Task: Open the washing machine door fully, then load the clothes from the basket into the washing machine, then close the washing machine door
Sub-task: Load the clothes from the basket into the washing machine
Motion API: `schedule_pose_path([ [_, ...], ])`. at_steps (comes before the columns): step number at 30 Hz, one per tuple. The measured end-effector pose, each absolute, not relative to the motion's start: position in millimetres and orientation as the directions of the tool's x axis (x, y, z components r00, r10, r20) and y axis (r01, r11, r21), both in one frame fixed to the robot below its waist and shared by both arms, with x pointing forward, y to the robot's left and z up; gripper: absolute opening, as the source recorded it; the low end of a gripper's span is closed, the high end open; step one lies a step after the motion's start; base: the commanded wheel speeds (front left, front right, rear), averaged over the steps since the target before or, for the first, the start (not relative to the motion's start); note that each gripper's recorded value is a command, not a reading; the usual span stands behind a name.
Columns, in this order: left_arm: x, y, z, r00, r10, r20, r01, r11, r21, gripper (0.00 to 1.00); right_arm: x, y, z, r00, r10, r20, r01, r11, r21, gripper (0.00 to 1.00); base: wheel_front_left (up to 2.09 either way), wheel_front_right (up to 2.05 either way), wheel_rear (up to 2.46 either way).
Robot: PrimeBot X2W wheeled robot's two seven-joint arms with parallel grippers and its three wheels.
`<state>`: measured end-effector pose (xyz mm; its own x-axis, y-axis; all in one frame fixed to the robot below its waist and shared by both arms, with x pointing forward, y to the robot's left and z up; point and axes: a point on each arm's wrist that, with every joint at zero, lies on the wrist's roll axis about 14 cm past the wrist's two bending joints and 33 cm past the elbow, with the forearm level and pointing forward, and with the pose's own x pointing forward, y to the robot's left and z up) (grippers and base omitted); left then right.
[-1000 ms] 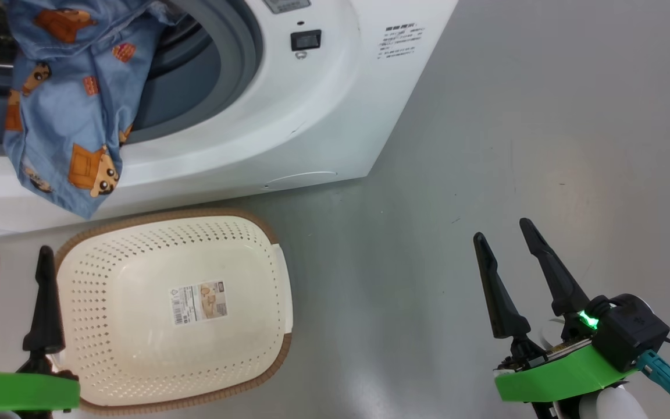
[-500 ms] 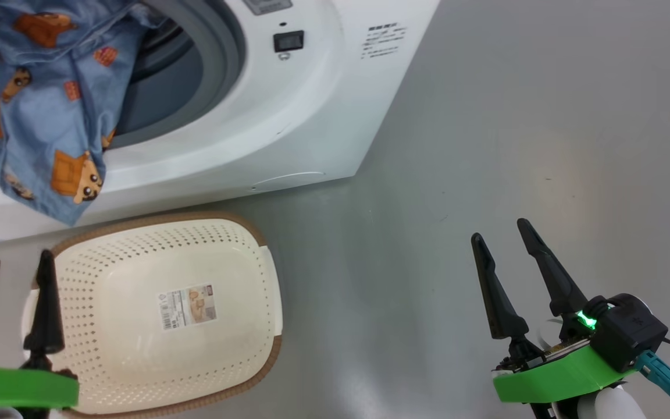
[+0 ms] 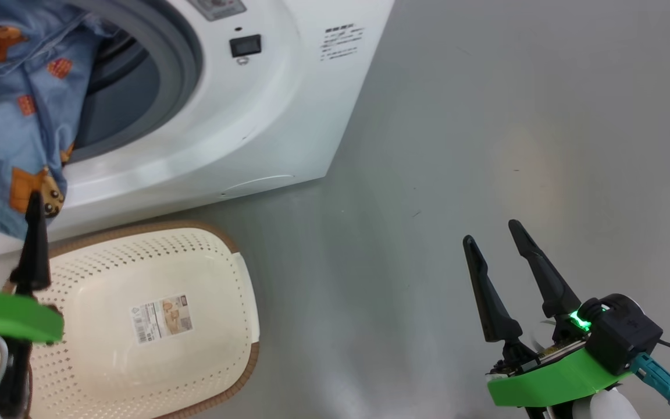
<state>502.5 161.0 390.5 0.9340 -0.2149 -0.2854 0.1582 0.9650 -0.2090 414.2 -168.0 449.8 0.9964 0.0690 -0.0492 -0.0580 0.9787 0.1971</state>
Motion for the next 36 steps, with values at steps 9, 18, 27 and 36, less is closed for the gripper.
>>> schedule_pose_path([
  [9, 537, 143, 386, 0.888, -0.254, -0.383, 0.204, 0.964, -0.168, 1.0, 408, -175, 455, 0.998, 0.046, -0.043, -0.037, 0.982, 0.187, 1.0, 0.0, 0.0, 0.0],
  [18, 561, 125, 384, 0.855, -0.265, -0.445, 0.24, 0.964, -0.114, 1.0, 400, -177, 455, 0.998, 0.039, -0.053, -0.028, 0.982, 0.188, 1.0, 0.0, 0.0, 0.0],
  [27, 570, 127, 355, 0.786, -0.215, -0.58, 0.249, 0.968, -0.022, 1.0, 389, -182, 454, 0.998, 0.016, -0.068, -0.002, 0.981, 0.194, 1.0, 0.0, 0.0, 0.0],
  [36, 578, 132, 343, 0.766, -0.173, -0.619, 0.255, 0.966, 0.045, 1.0, 386, -186, 455, 0.997, -0.001, -0.071, 0.014, 0.981, 0.193, 1.0, 0.0, 0.0, 0.0],
])
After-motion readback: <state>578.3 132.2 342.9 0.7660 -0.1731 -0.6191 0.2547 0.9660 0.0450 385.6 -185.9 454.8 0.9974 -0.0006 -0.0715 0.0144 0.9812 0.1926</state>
